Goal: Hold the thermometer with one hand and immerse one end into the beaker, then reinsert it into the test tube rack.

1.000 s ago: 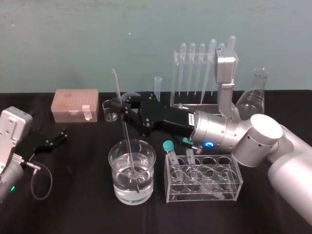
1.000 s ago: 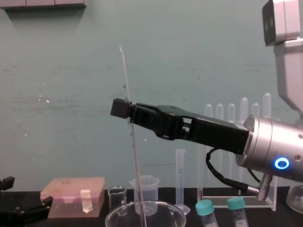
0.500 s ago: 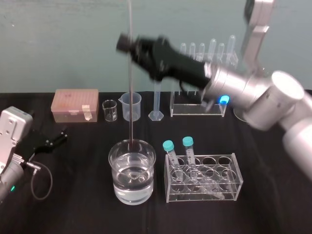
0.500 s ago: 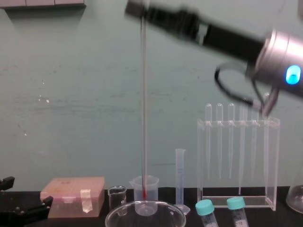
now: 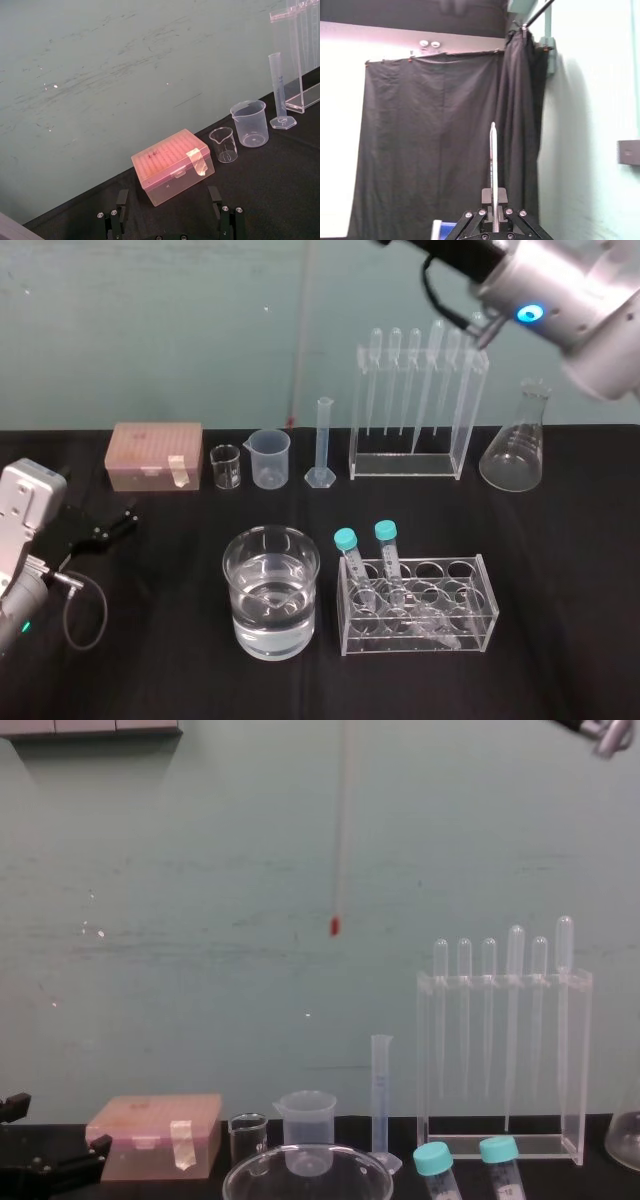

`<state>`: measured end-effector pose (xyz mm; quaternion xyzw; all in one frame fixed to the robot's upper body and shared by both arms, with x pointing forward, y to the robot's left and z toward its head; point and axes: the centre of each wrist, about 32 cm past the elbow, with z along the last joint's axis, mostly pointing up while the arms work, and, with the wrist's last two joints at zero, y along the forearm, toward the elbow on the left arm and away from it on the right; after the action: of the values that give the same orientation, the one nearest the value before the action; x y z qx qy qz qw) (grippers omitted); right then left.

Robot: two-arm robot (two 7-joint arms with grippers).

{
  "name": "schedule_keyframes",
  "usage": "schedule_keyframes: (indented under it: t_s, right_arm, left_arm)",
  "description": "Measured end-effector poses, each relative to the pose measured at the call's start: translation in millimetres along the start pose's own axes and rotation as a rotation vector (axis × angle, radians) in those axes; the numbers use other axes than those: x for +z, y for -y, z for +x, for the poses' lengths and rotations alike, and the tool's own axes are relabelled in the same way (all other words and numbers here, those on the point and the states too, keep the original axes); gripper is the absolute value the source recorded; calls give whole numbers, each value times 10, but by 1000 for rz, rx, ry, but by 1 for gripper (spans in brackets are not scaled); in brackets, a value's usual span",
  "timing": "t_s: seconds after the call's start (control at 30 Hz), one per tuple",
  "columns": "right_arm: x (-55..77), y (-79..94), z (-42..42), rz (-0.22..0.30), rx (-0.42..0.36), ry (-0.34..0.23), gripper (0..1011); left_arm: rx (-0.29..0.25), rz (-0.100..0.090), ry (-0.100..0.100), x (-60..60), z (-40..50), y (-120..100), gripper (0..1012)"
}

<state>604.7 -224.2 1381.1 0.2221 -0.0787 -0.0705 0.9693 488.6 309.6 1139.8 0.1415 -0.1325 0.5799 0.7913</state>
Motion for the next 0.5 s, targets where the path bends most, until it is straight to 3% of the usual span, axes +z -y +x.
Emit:
schedule_keyframes:
  t_s: [0.07,0.23,0.4,0.47,0.5]
  right_arm:
    - [61,63,-3,-4,-21,8,56]
    - [158,428,-95,-44,-140,20,56]
    - [162,759,-248,-83,-243,35,56]
    - [122,935,-366,-114,-291,55,56]
    - [122,935,-366,-114,-291,55,56]
  left_arm:
    - [0,0,0,0,0,0,1008]
    - [0,0,0,0,0,0,1008]
    - [0,0,0,0,0,0,1008]
    - [0,0,0,0,0,0,1008]
    - [0,0,0,0,0,0,1008]
